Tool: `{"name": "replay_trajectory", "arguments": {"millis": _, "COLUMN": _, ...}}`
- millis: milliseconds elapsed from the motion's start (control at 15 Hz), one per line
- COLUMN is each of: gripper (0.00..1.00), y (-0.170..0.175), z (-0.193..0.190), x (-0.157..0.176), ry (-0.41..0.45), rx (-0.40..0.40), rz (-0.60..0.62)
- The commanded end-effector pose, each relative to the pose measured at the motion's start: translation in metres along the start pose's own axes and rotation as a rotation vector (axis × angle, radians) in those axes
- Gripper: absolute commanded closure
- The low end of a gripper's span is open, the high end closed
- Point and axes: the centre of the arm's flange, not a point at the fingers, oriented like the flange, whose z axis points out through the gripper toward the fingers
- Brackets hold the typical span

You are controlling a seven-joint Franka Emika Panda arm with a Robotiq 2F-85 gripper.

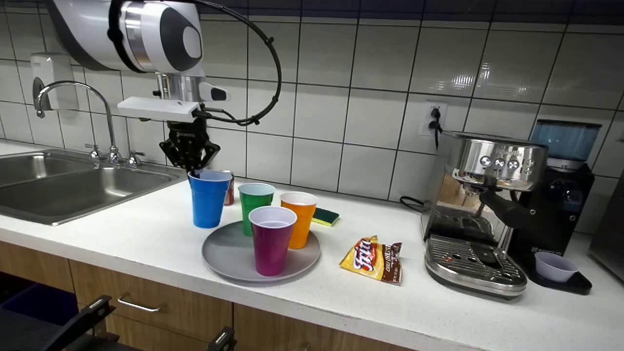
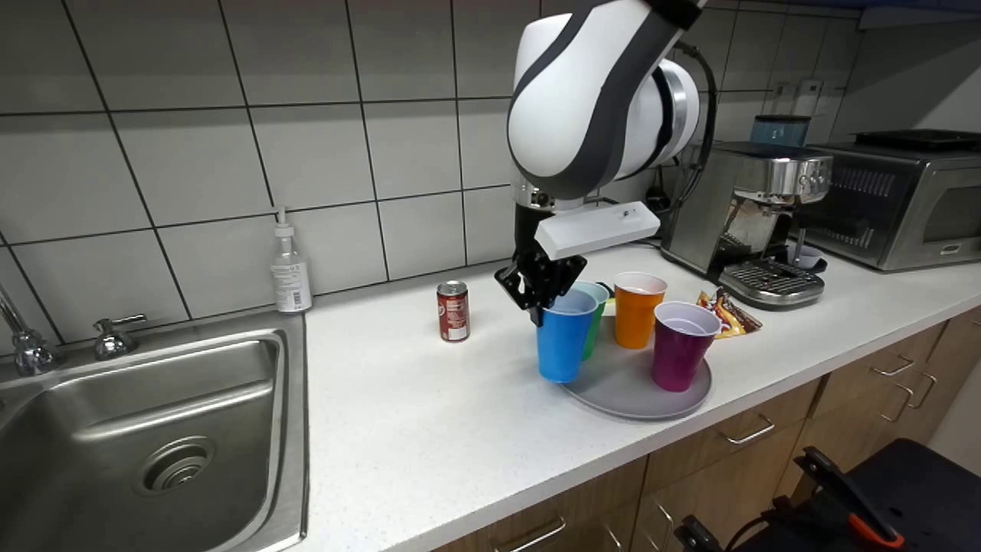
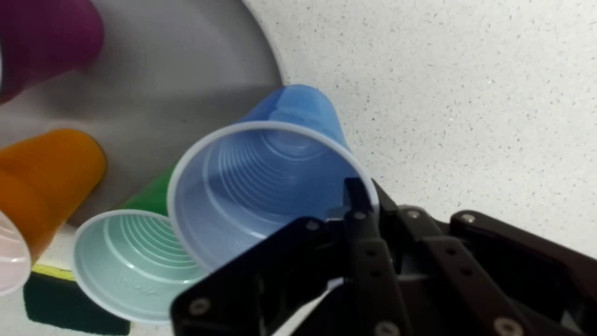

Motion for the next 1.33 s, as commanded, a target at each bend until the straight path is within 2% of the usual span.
{"name": "replay_trajectory", "arguments": {"millis": 0, "gripper": 0.99, "y": 0.018, "z": -0.011, "x": -0.009, "ry": 0.004, "rx": 0.002, "rz": -0.011}}
{"name": "replay_trajectory", "arguments": {"millis": 600, "gripper": 0.99, "y": 0.047, "z": -0.006, "x": -0.01, "ry": -0.006, "rx": -0.004, "rz": -0.02}}
{"name": "replay_trajectory", "arguments": {"millis": 1267, "gripper": 0.99, "y": 0.056, "z": 0.006, "x": -0.024, "ry": -0.034, "rx": -0.012, "rz": -0.044}}
